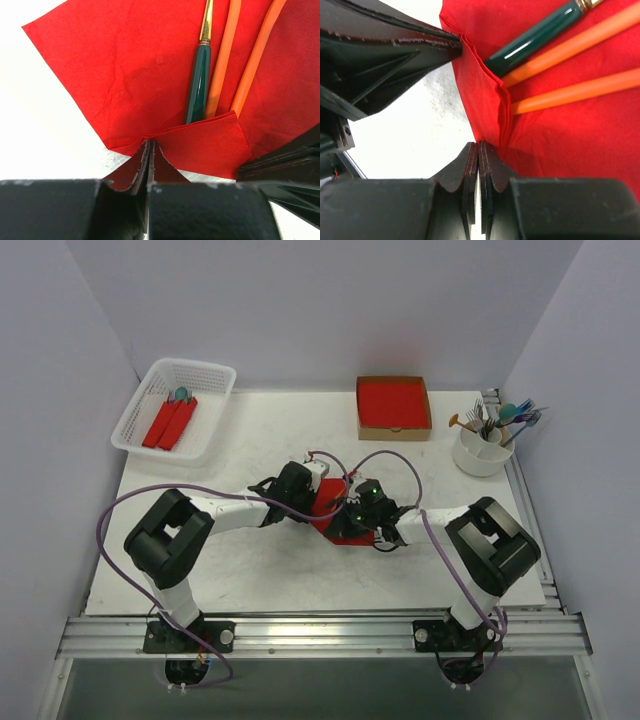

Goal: Place the utensils on the paper napkin and roll it up
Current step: Roll the napkin at the center of the board.

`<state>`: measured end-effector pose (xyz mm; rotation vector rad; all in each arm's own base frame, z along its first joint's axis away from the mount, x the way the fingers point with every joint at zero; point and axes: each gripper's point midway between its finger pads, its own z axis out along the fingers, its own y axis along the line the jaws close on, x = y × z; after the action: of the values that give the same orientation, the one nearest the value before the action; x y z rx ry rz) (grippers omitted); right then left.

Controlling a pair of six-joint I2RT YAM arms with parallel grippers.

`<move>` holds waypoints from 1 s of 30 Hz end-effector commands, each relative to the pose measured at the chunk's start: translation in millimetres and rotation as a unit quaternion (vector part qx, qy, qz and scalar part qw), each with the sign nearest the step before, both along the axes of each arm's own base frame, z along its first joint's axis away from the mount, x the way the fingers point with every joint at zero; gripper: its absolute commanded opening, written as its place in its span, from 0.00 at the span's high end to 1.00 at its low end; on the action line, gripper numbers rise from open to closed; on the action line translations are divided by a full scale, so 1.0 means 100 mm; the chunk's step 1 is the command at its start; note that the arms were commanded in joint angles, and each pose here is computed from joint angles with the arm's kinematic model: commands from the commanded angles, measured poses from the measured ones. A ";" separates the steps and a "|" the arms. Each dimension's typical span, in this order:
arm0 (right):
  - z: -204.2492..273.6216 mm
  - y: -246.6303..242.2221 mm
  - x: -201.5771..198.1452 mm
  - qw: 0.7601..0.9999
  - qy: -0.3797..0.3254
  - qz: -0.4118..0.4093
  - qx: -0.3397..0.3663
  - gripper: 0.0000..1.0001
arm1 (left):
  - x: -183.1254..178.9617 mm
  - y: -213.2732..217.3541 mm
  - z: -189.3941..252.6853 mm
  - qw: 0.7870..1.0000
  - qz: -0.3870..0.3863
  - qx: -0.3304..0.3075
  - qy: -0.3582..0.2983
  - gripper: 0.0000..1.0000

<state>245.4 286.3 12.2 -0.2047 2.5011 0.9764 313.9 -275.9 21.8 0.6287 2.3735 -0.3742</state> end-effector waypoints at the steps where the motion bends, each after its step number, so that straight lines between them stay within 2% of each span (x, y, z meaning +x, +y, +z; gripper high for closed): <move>1: -0.10 -0.17 -0.11 0.999 0.019 -0.013 -0.026 0.96 | -0.02 0.11 -0.12 0.999 0.003 0.034 0.014 0.98; 15: -0.20 -0.31 -0.31 0.998 0.031 -0.010 -0.051 0.96 | -0.01 0.10 -0.11 0.999 0.002 0.035 0.016 0.98; 30: 0.03 -0.40 -0.37 0.997 0.014 -0.026 -0.065 0.95 | -0.04 0.09 -0.11 0.999 0.002 0.031 0.019 0.98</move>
<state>212.5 256.6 10.5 -0.1871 2.5712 0.8542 314.3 -276.1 21.5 0.6393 2.3802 -0.3677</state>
